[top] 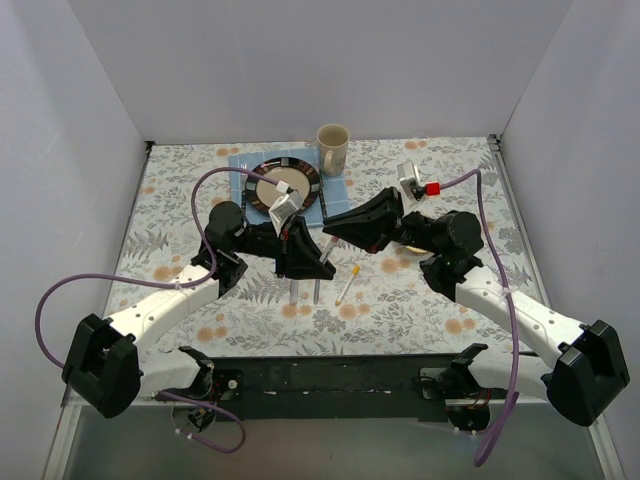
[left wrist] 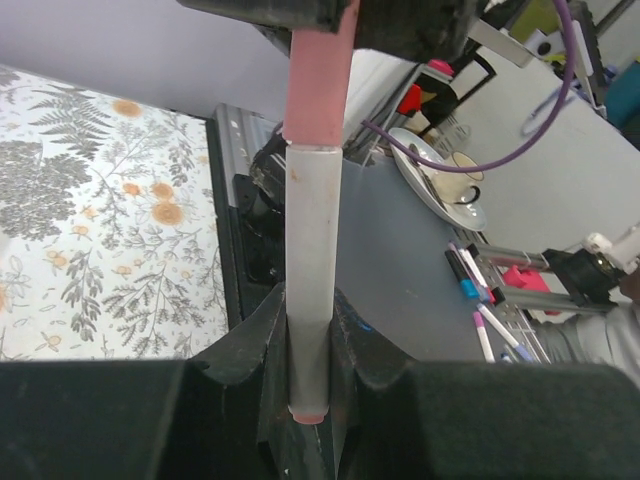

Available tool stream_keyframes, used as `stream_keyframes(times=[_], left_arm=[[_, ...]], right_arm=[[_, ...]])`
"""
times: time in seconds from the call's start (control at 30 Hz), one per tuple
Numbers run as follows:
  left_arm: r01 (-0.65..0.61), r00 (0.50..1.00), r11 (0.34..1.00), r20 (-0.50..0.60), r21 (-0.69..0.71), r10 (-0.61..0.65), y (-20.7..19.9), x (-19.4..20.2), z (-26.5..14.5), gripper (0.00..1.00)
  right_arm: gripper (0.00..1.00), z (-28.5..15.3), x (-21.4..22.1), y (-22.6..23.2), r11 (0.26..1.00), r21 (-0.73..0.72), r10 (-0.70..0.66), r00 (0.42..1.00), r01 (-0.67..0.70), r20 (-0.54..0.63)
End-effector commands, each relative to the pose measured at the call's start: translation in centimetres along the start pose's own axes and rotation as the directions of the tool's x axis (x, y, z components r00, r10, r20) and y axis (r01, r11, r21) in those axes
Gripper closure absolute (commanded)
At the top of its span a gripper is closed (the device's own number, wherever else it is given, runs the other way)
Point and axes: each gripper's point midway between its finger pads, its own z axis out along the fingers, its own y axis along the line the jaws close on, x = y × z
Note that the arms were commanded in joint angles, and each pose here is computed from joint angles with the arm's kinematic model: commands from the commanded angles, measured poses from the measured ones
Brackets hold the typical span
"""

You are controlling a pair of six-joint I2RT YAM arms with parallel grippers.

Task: Insert the pens into the pen caps

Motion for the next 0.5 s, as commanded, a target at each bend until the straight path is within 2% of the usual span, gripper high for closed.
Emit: stream_keyframes(times=[0.0,0.2,0.27,0.47], left_arm=[[-0.247,0.957,0.969,0.151,-0.012,0.246,-2.2,-7.8,0.5,1.0],[-0.297,0.939,0.954,0.166,-0.04,0.3,-1.8,-7.6,0.4,1.0],[-0.314,0.927,0.945,0.187,-0.088,0.325,-1.0,-7.9,0.3,1.0],[-0.324,0.906,0.927,0.218,-0.19,0.361,0.9,-9.7,0.3,1.0]], right_arm=[[0.99,-2.5,8.1,4.4,0.947,-0.198,0.189,0.937,-0.253,-0.293],[0.99,-2.6,9.1,4.0,0.931,-0.15,0.278,0.913,-0.333,-0.299],[0.99,-2.5,8.6,4.4,0.919,-0.157,0.314,0.912,-0.361,-0.263],[0.99,-1.8,10.6,3.5,0.917,-0.07,0.368,0.9,-0.393,-0.233]])
